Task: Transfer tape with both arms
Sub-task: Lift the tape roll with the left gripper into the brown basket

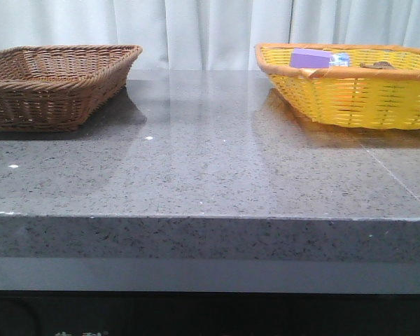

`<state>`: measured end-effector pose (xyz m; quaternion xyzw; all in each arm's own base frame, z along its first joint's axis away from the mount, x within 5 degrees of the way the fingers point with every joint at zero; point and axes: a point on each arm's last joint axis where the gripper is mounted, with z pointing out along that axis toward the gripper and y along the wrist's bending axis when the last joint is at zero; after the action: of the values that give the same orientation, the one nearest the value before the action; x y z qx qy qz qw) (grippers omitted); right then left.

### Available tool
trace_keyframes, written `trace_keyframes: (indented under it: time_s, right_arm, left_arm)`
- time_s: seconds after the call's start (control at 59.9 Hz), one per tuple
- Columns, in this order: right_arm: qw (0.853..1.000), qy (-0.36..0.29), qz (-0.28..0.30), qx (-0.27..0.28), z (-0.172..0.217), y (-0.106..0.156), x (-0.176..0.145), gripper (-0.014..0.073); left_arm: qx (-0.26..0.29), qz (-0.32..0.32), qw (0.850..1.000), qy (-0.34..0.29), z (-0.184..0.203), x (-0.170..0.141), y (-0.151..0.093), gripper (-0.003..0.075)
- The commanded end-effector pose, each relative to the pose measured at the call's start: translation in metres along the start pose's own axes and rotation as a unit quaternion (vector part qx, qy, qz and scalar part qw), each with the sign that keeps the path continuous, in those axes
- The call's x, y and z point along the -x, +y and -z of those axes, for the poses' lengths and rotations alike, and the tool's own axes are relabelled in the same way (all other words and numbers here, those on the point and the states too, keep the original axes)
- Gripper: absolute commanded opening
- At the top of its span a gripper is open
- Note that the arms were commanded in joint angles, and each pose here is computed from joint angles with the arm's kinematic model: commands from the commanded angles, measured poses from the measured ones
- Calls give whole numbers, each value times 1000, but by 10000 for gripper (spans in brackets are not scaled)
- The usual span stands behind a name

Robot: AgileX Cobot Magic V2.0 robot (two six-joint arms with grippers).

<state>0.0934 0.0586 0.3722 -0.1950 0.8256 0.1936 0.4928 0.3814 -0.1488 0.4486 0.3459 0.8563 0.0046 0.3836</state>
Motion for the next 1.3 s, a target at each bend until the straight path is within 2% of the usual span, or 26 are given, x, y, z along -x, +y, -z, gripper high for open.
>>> trace_keyframes:
  time_s: [0.0,0.184,0.3,0.401,0.618,0.885,1.085,1.152,1.285]
  right_arm:
    - [999,-47,-2,2,5,1,12,286]
    - [999,-47,-2,2,5,1,12,286]
    - [999,-47,-2,2,5,1,12,286]
    - [999,-47,-2,2,5,1,12,286]
    - [999,-47,-2,2,5,1,12,286]
    - [999,-47,-2,2,5,1,12,286]
    - [999,-47,-2,2,5,1,12,286]
    - [999,-47,-2,2,5,1,12,286]
    - [999,-47,-2,2,5,1,12,286]
  left_arm:
    - [42,32,998,-40,53,-4,22,-3]
    - [76,101,992,-1,47,-35,65,-4]
    - [89,136,986,45,24,-64,93,-12]
    - [88,155,982,65,2,-81,106,-12]
    - [47,179,980,69,-41,-90,108,-12]
    - [51,181,980,65,-80,-96,114,-12]
    - [45,183,979,79,-93,-101,114,-6]
    - [45,183,979,79,-93,-101,114,30]
    - [44,183,979,80,-93,-102,114,246]
